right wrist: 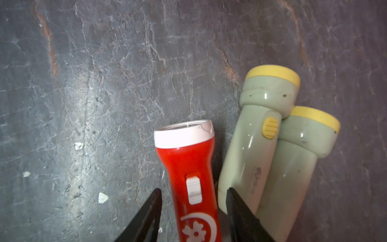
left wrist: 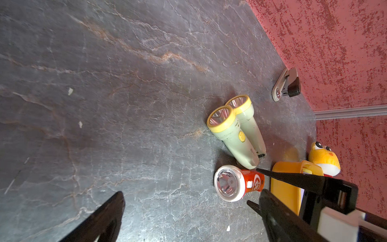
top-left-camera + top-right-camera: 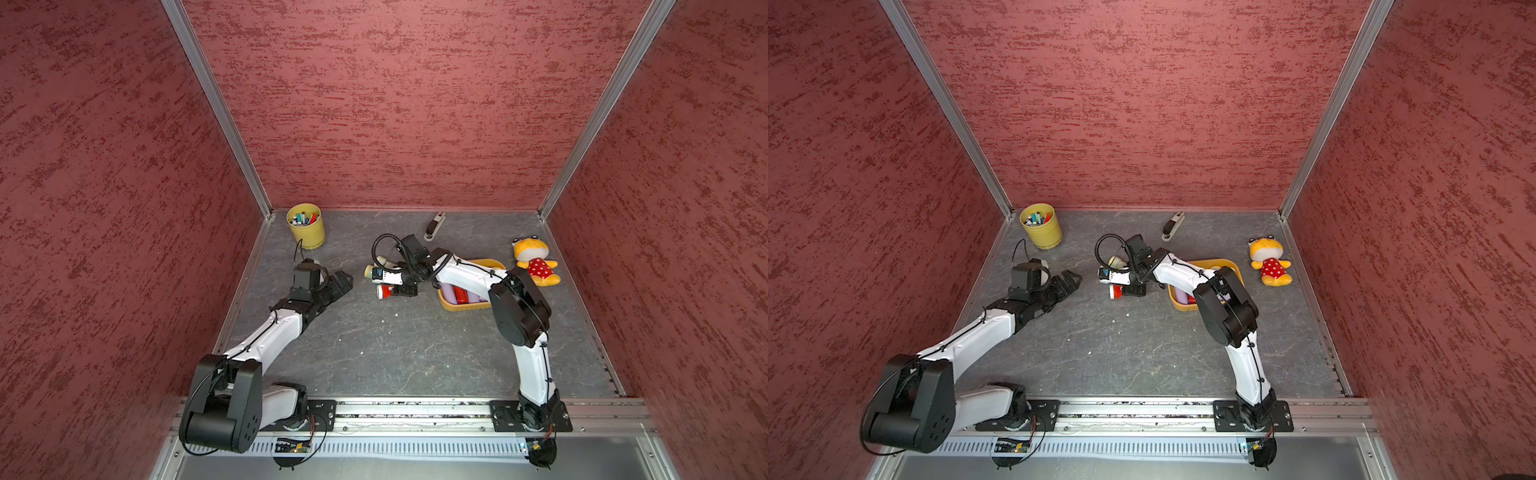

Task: Put the flashlights into the storage boxes
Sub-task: Pick up the flashlight from the center of the board, then place the flashlight at the storage box.

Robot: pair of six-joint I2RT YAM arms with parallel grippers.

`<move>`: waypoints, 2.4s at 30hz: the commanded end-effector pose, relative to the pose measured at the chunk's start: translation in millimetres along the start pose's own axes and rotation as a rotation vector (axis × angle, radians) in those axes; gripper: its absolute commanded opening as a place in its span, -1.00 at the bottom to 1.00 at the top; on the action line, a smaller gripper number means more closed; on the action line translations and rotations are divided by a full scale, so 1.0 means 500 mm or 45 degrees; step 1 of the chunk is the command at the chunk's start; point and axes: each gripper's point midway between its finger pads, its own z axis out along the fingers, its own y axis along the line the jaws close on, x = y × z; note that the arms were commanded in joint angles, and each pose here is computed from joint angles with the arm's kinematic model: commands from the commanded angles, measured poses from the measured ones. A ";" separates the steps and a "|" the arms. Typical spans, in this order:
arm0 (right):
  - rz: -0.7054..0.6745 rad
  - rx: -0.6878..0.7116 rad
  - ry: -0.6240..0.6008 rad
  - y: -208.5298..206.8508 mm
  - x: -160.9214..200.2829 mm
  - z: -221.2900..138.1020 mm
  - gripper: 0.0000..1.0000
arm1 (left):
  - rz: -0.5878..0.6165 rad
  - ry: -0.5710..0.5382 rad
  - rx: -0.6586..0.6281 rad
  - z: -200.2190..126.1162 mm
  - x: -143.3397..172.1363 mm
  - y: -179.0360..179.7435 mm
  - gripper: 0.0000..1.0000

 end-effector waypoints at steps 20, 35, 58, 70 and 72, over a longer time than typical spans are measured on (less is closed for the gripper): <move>-0.119 -0.120 0.075 0.030 0.029 0.055 -0.06 | 0.018 0.023 0.042 0.013 0.001 -0.007 0.99; -0.109 0.011 -0.096 0.009 -0.050 -0.037 -0.40 | 0.134 0.067 0.105 0.016 0.014 -0.064 0.99; 1.438 0.636 -0.351 -0.035 0.221 -0.358 -0.36 | 0.752 0.150 0.417 0.107 0.134 -0.379 0.94; 1.806 0.579 -0.404 -0.040 0.303 -0.329 -0.34 | 0.727 0.216 0.446 0.133 0.165 -0.409 0.94; 1.809 0.567 -0.419 -0.047 0.299 -0.325 -0.34 | 0.729 0.219 0.438 0.133 0.165 -0.406 0.95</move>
